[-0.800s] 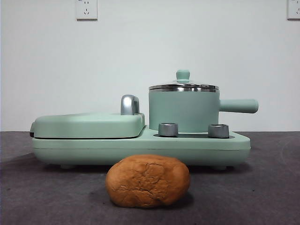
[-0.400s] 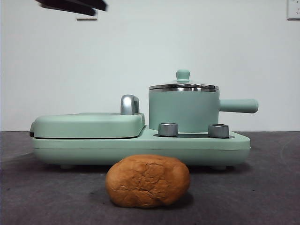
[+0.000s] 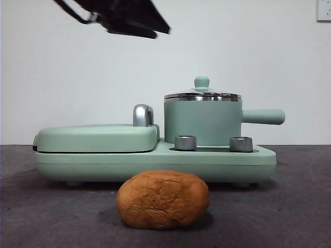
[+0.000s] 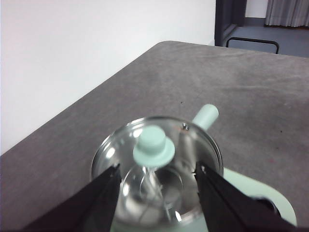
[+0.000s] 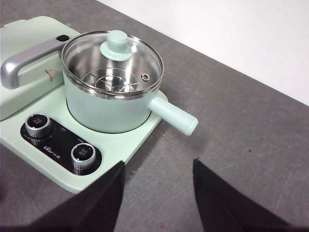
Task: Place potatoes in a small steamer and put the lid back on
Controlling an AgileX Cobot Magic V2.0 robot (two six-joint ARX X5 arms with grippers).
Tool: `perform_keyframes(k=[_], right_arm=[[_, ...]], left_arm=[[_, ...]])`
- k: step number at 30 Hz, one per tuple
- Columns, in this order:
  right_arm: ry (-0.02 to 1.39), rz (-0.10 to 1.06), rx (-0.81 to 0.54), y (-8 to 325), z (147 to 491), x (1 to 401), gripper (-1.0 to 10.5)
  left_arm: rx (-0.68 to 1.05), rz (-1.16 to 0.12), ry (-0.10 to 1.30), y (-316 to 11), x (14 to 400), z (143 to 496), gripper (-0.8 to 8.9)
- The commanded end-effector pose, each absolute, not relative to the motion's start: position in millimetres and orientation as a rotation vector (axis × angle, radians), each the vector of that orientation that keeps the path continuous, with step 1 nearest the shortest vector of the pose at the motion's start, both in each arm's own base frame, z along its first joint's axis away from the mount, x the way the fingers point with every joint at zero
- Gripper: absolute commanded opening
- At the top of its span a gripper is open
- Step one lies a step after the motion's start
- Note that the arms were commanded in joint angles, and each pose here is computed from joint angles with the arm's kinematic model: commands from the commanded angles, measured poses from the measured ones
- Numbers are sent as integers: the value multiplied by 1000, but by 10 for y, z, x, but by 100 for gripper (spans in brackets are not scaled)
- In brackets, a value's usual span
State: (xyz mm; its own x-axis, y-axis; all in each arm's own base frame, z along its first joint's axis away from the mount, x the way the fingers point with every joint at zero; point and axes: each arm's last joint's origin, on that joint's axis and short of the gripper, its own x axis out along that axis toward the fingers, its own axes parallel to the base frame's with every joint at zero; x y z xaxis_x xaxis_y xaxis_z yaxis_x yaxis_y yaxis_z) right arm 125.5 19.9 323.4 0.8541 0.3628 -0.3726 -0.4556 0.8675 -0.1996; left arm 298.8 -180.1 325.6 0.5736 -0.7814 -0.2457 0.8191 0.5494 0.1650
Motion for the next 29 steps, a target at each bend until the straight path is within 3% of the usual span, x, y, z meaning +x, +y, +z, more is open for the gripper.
perform_keyframes(k=[1, 14, 29], right_arm=[[316, 437, -278, 205, 3289, 1253, 224], [314, 447, -279, 218, 3289, 1252, 224], [313, 449, -280, 220, 3290, 1251, 224]], left_arm=[[262, -966, 145, -1980, 3155, 3277, 249], [248, -1016, 170, -2519, 3639, 3088, 249], [252, -1025, 278, -2678, 3857, 2656, 248]])
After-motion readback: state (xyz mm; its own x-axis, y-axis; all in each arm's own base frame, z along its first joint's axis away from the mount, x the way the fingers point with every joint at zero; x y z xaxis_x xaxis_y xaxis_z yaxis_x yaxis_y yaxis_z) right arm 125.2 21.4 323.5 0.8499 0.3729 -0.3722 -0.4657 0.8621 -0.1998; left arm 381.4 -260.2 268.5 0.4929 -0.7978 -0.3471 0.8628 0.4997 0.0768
